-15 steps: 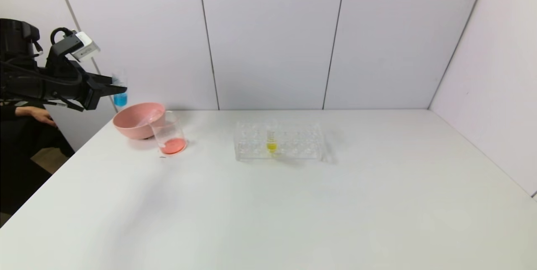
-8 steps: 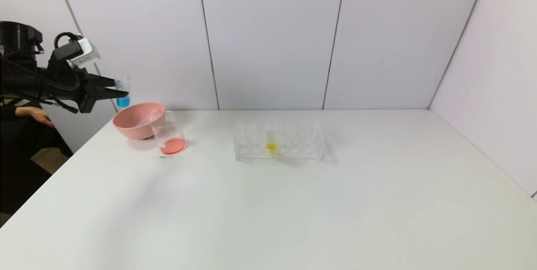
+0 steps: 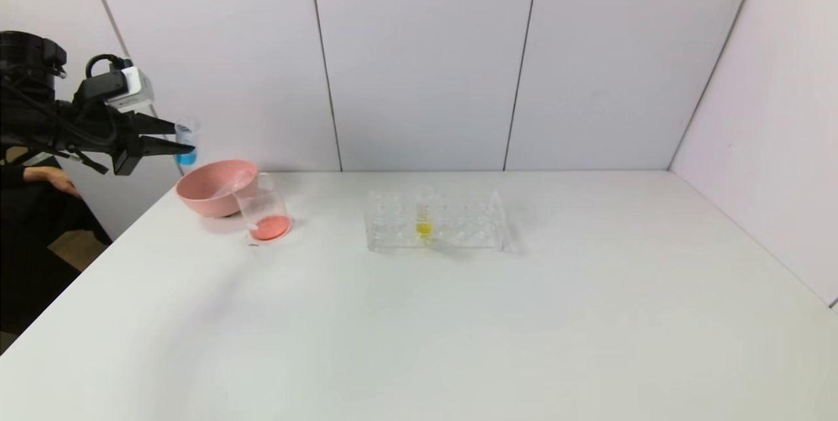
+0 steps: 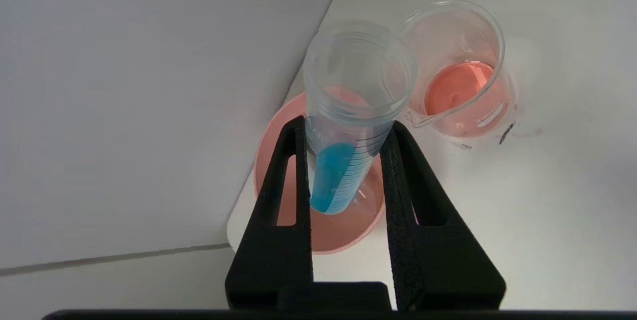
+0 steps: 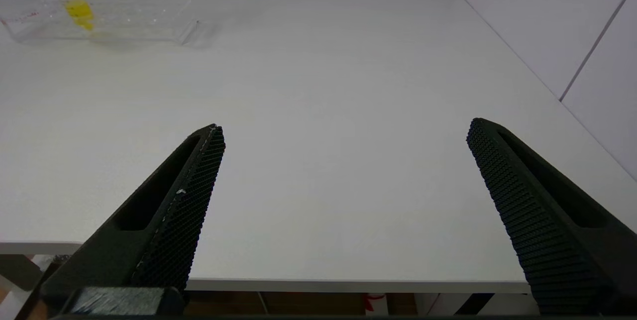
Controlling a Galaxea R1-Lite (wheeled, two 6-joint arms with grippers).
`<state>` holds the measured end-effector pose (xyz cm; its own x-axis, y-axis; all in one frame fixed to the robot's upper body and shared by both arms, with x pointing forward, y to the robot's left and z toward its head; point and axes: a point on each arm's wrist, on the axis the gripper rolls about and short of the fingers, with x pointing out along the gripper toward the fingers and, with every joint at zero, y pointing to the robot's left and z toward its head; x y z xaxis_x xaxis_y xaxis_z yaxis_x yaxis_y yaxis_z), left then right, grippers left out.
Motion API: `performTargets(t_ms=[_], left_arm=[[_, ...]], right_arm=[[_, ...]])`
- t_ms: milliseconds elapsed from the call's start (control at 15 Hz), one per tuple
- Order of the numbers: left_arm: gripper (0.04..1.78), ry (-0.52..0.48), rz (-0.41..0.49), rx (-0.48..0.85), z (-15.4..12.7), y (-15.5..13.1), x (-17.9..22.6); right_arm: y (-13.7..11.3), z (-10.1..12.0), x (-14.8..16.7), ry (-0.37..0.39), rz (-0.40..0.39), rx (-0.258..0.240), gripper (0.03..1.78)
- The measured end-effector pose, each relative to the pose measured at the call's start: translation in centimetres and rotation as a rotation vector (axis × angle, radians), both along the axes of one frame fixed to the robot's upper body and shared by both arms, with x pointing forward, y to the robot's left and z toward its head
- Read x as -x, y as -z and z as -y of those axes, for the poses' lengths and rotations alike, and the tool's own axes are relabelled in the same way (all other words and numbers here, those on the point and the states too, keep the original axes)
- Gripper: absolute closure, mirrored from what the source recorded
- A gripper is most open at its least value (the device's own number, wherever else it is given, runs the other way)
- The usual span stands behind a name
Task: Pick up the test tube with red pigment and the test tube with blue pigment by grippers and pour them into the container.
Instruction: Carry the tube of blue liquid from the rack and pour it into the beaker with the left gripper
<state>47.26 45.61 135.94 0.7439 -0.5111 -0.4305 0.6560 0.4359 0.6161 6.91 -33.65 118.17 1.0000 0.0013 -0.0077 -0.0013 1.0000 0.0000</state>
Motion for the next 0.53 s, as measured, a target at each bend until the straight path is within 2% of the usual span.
performTargets(t_ms=[200, 533], left_arm=[[1.38, 0.011, -0.002, -0.050, -0.3, 0.4, -0.6], [1.38, -0.077, -0.030, -0.129, -0.2, 0.8, -1.3]], right_arm=[[0.0, 0.0, 0.0, 0.000, 0.000, 0.000, 0.04], [0.0, 0.0, 0.0, 0.000, 0.000, 0.000, 0.04]])
